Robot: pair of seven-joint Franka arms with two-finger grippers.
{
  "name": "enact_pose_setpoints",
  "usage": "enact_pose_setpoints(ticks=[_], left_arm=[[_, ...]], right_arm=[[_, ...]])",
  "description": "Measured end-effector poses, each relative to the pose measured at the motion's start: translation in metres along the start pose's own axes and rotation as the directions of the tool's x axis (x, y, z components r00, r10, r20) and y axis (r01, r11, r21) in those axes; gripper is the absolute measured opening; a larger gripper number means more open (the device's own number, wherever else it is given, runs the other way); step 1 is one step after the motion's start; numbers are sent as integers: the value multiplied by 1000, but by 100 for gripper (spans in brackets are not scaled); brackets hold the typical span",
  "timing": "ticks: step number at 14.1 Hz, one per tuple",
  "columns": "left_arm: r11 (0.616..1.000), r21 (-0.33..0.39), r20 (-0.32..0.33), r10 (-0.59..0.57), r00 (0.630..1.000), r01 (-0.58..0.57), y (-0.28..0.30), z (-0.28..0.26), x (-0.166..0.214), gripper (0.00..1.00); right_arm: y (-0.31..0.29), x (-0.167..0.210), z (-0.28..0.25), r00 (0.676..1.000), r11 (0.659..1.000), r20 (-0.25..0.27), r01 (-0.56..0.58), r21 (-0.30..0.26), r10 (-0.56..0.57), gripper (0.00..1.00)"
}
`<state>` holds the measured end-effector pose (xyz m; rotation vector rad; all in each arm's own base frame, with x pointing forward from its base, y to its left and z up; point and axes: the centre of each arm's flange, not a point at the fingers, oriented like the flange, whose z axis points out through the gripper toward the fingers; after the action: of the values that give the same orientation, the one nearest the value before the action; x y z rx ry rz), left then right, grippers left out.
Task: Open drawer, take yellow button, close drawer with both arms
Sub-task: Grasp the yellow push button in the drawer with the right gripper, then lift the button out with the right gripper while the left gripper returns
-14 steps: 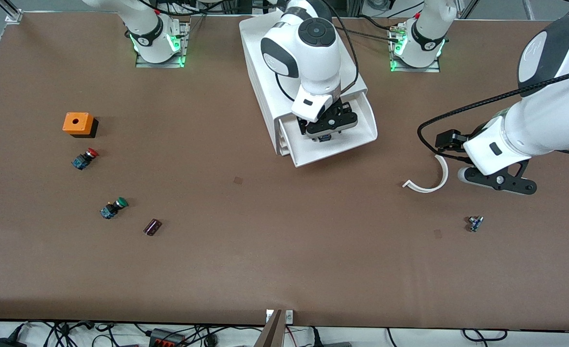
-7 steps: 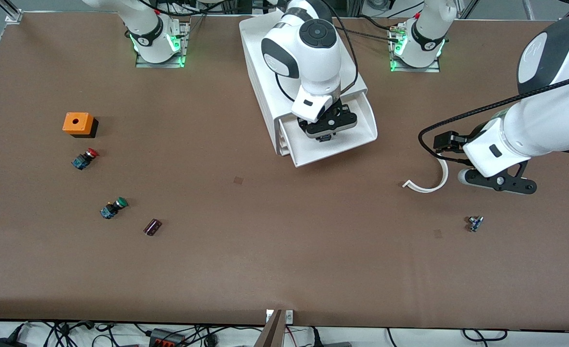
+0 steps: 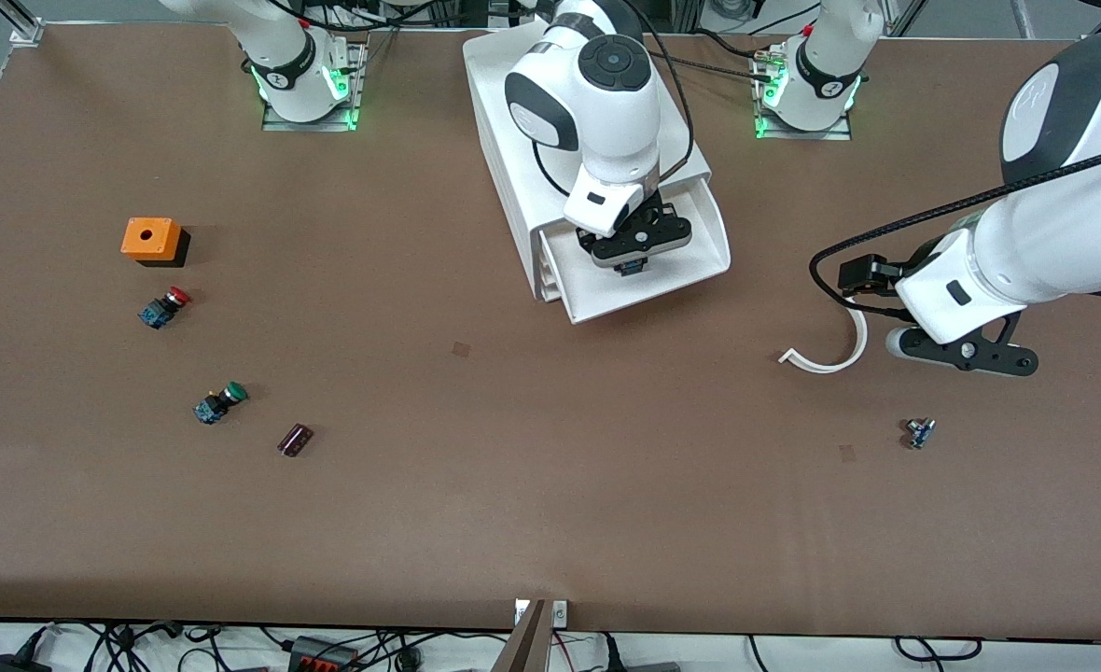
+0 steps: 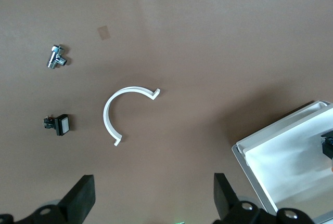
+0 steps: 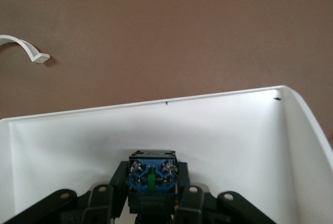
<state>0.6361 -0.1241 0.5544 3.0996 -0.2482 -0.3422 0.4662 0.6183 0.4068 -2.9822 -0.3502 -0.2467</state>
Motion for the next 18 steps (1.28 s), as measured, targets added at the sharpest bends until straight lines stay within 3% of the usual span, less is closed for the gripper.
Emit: enact_pose_setpoints(ticks=[4, 8, 10, 12, 18], left_arm=[[1000, 0, 0, 0, 1000, 0, 0, 0, 0, 100], [997, -15, -5, -77, 997, 77, 2, 0, 1, 100], [988, -33, -13, -153, 988, 152, 6, 4, 5, 100], [980, -61, -26, -192, 981, 190, 16, 21, 15, 100], [952, -138, -92, -286, 954, 272, 82, 92, 39, 100]], right_arm=[[14, 27, -46, 995, 997, -71, -67, 24, 69, 41], [100, 77, -88, 977, 980, -76, -200, -12, 198, 41], [167, 104, -94, 971, 969, -40, -238, -62, 235, 41], [229, 119, -85, 976, 971, 36, -210, -111, 215, 41], [330, 113, -2, 955, 965, 220, -150, -217, 198, 41]])
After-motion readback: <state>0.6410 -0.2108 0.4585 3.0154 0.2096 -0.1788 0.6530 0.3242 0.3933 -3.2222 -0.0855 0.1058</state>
